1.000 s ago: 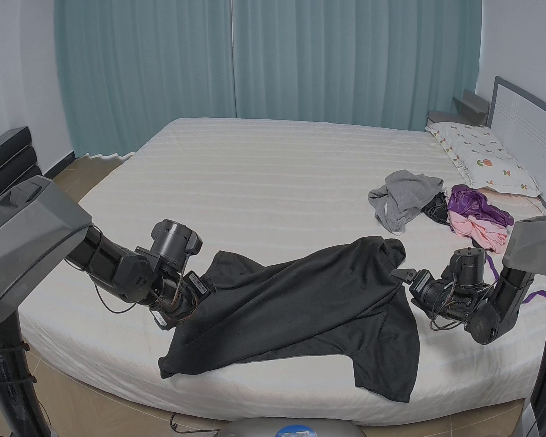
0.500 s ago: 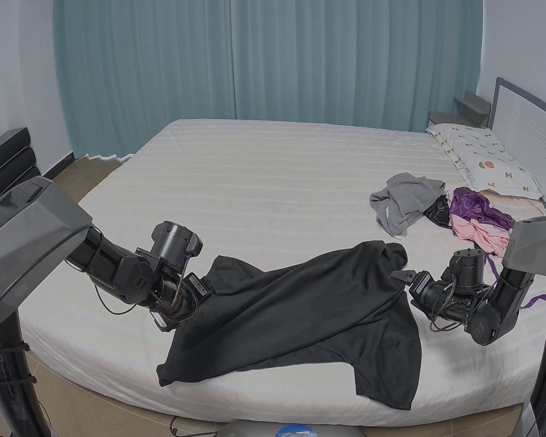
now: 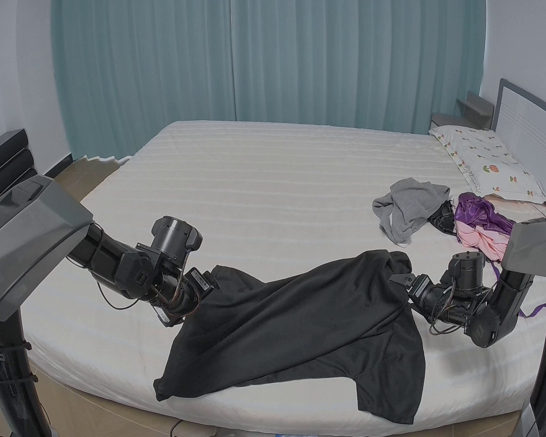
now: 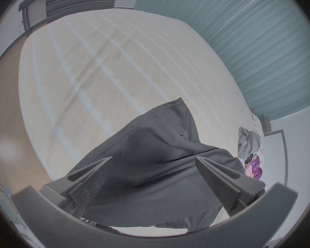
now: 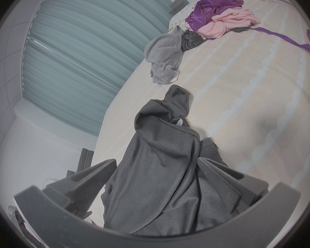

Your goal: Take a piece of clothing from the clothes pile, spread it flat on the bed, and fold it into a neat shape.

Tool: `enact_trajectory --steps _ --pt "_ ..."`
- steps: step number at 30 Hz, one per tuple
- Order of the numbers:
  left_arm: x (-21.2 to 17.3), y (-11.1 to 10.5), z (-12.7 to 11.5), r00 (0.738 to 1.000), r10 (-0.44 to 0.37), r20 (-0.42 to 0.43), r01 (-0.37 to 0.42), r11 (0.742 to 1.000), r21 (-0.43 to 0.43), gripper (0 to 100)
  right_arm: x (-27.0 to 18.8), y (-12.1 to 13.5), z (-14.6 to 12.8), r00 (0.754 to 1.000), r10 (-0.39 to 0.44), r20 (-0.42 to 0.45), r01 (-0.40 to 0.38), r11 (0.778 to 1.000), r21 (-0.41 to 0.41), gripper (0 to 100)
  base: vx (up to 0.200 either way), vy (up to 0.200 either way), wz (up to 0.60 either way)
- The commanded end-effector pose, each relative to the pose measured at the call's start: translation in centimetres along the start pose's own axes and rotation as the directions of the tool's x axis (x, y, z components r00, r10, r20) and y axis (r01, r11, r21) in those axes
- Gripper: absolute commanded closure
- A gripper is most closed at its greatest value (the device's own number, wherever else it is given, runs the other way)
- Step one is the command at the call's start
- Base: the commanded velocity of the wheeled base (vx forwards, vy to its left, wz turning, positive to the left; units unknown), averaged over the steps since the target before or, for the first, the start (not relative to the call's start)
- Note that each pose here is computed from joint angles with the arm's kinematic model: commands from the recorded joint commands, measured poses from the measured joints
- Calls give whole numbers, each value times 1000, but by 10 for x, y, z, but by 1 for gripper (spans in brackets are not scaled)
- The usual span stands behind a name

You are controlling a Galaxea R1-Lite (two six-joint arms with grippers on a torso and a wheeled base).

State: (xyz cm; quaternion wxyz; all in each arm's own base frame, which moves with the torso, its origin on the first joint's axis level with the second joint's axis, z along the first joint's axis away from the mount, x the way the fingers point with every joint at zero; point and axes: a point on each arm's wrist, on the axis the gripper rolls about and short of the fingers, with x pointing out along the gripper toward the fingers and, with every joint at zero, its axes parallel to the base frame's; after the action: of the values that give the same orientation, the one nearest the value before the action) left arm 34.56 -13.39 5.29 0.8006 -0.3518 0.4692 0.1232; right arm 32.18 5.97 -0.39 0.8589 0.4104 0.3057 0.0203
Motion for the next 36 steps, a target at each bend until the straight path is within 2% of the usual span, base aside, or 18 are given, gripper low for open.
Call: enact_trajectory --steps 1,5,10,14,21,28,33,36 --pt "9 -3 5 1000 -8 -6 8 1000 -6 0 0 -1 -2 1000 -2 -6 2 1000 -1 0 0 0 0" --pt "24 -16 22 999 -42 25 43 999 -24 0 -1 -3 -3 1000 -10 -11 10 1000 1 0 0 0 0" --pt "57 -31 28 997 -61 39 60 998 18 0 -2 -4 -4 1000 -14 -18 14 1000 3 0 0 0 0" --pt "67 -44 40 992 -103 69 101 994 32 0 -4 -5 -6 999 -21 -26 21 1000 4 0 0 0 0" --pt "86 -57 58 987 -122 109 114 991 71 0 -3 -4 -10 999 -20 -36 20 1000 -1 0 0 0 0" --pt "116 -51 71 986 -100 136 95 994 44 0 -4 -4 -11 999 -24 -38 24 1000 -3 0 0 0 0" --pt "128 -47 67 988 -85 126 80 996 44 0 -3 -2 -9 999 -16 -29 16 1000 -5 0 0 0 0" --pt "134 -50 67 984 -81 161 73 996 50 0 -4 -2 -11 999 -17 -36 17 1000 -7 0 0 0 0"
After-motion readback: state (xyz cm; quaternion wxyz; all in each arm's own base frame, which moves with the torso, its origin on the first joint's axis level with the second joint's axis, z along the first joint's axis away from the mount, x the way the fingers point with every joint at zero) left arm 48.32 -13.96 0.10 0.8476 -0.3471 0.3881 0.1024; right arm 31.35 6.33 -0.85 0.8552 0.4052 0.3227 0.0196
